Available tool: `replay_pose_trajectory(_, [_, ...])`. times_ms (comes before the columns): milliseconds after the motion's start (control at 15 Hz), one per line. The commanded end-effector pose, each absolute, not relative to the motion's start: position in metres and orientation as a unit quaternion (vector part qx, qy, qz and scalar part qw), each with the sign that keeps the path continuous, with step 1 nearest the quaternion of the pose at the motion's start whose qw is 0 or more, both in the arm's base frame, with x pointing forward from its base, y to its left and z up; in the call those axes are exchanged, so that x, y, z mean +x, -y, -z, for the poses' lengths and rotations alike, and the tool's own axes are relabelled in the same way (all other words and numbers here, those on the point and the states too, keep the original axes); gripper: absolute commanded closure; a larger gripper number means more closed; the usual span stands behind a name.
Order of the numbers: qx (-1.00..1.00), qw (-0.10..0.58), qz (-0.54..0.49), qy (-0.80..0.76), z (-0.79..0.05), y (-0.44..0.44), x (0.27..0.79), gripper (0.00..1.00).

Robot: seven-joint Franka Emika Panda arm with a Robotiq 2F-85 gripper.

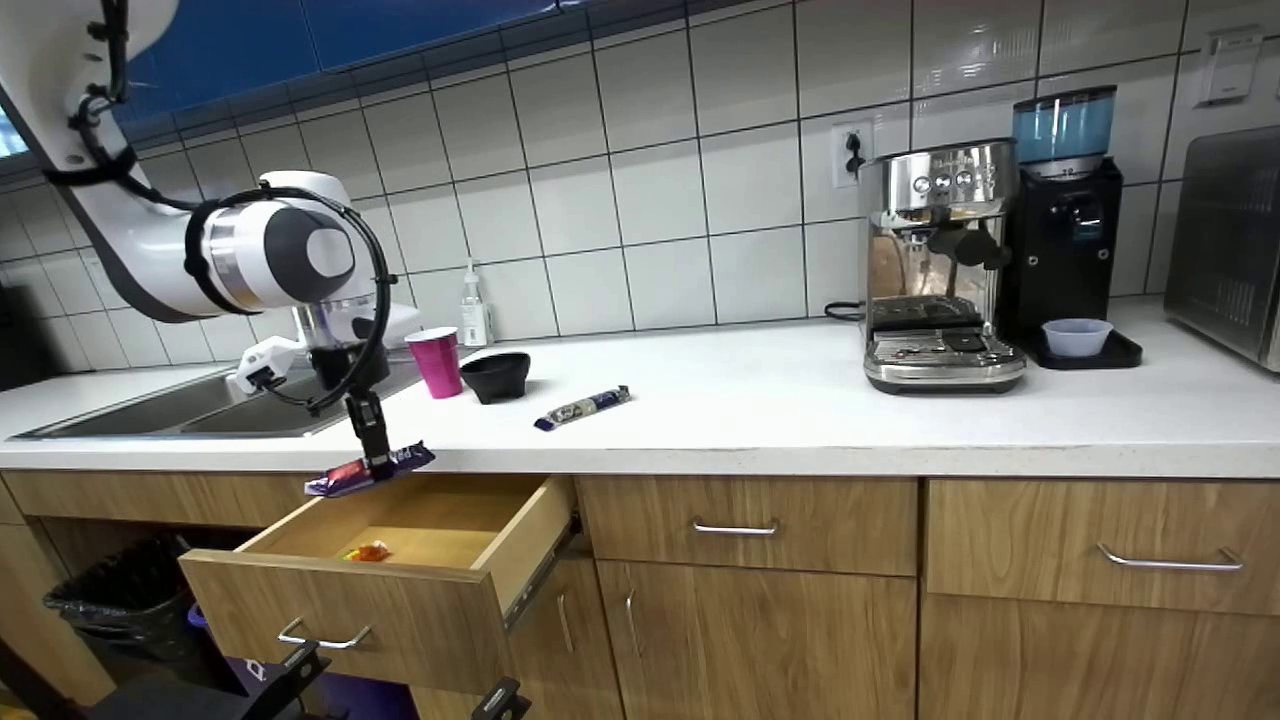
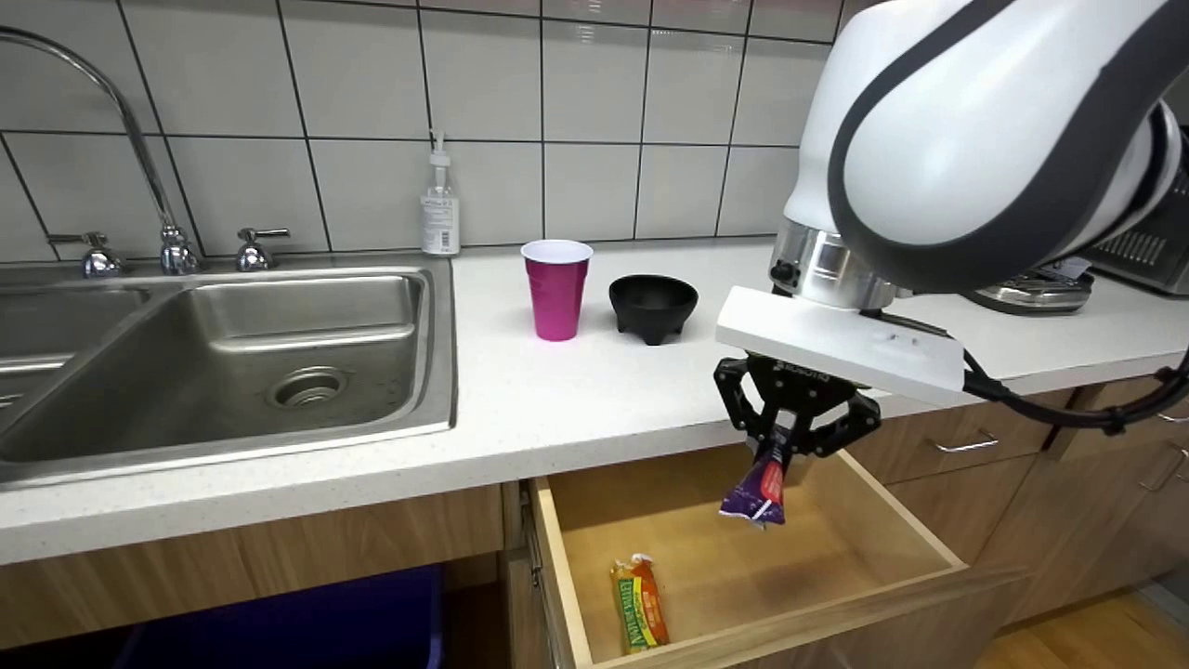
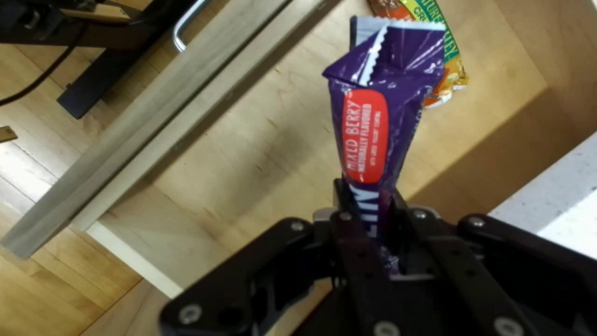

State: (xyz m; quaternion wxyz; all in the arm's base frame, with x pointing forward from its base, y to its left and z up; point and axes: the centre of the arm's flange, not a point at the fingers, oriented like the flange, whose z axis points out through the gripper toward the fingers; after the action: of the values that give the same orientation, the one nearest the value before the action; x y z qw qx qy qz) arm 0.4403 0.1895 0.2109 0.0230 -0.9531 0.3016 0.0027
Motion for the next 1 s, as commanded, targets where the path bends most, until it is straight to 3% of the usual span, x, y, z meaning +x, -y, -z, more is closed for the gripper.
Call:
replay_pose_trajectory(0, [-0.946, 0.027, 0.012, -0.322, -0.209, -0.197, 0.413, 0.96])
replay_pose_trajectory(933, [-0.932, 0.049, 0.026, -0.359, -0.161, -0.216, 0.420, 0.96])
